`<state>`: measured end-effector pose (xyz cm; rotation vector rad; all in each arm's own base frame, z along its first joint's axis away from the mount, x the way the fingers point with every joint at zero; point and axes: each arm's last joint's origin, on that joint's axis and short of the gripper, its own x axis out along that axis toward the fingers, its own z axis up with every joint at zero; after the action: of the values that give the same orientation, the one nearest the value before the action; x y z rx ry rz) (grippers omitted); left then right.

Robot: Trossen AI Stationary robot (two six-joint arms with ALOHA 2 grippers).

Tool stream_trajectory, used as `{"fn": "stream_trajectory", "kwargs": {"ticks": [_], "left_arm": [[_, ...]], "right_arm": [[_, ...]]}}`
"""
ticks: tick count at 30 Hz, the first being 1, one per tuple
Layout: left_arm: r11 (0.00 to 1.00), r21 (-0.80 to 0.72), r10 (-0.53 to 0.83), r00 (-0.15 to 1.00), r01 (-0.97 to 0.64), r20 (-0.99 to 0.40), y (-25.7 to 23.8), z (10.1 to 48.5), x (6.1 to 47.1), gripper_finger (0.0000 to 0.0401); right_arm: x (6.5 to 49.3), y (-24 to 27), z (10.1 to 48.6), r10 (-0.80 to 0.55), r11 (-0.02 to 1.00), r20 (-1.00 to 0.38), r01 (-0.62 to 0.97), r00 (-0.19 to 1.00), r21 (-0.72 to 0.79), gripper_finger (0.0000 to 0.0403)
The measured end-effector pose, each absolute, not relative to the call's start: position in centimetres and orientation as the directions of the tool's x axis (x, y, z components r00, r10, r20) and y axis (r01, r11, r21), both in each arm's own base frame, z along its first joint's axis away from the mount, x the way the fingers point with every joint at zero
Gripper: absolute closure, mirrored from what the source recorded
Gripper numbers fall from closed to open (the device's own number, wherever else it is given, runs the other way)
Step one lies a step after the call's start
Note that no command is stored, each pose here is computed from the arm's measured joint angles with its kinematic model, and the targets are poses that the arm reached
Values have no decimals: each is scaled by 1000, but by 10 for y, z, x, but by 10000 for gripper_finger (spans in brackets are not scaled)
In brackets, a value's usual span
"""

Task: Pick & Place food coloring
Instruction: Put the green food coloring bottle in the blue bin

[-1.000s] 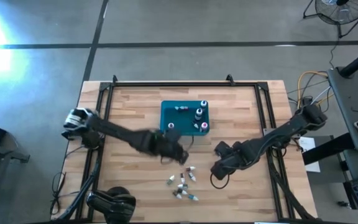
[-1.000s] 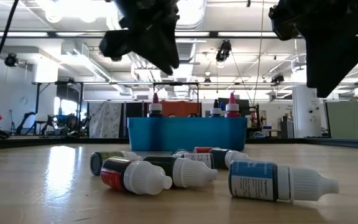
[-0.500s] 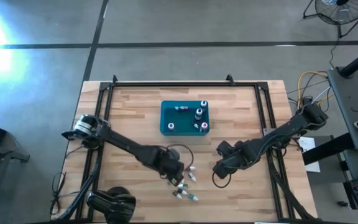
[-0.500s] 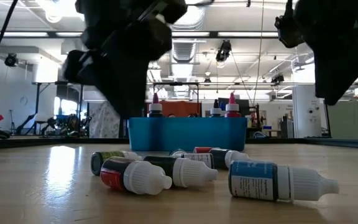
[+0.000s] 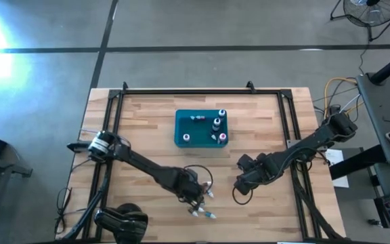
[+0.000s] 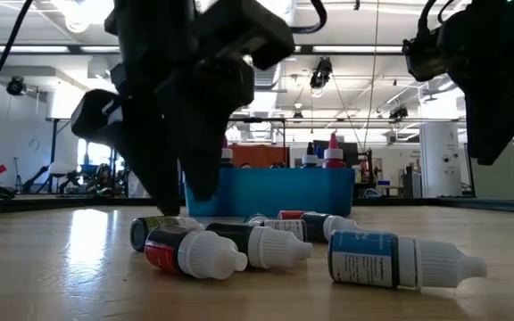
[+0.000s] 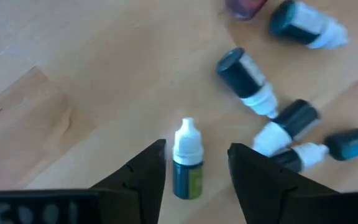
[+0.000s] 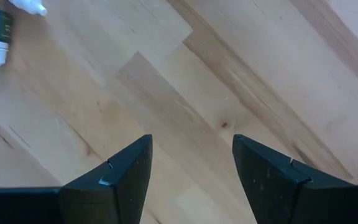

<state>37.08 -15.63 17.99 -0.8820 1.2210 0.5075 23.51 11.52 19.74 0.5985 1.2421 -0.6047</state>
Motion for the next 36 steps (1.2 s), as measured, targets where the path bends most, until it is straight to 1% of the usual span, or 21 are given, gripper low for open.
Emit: {"fn": "stream_trajectory", "kwargs": {"ticks": [10,15,21,24,32,34,36], "left_arm": [[600,-244,-75,250,-762,-965,-164,164,381,254],[625,-205,-35,236,-754,-971,-164,165,382,283],[649,-187,-22,227,-738,-974,-162,163,381,331],[656,-186,-22,227,-732,-974,-162,163,381,347],[666,-164,-11,210,-728,-978,-157,166,382,361],[669,-156,0,210,-727,-978,-154,172,385,361],[678,-169,12,241,-716,-970,-150,186,390,361]], "right_arm": [[234,115,196,-97,708,-973,702,208,79,188],[234,115,196,-98,708,-974,702,206,77,188],[233,114,194,-101,708,-974,702,201,72,188],[232,114,193,-103,707,-975,704,198,68,188],[230,113,189,-109,706,-976,706,187,56,188],[230,113,189,-109,706,-976,706,187,56,188],[230,113,189,-110,707,-976,705,189,57,188]]}}
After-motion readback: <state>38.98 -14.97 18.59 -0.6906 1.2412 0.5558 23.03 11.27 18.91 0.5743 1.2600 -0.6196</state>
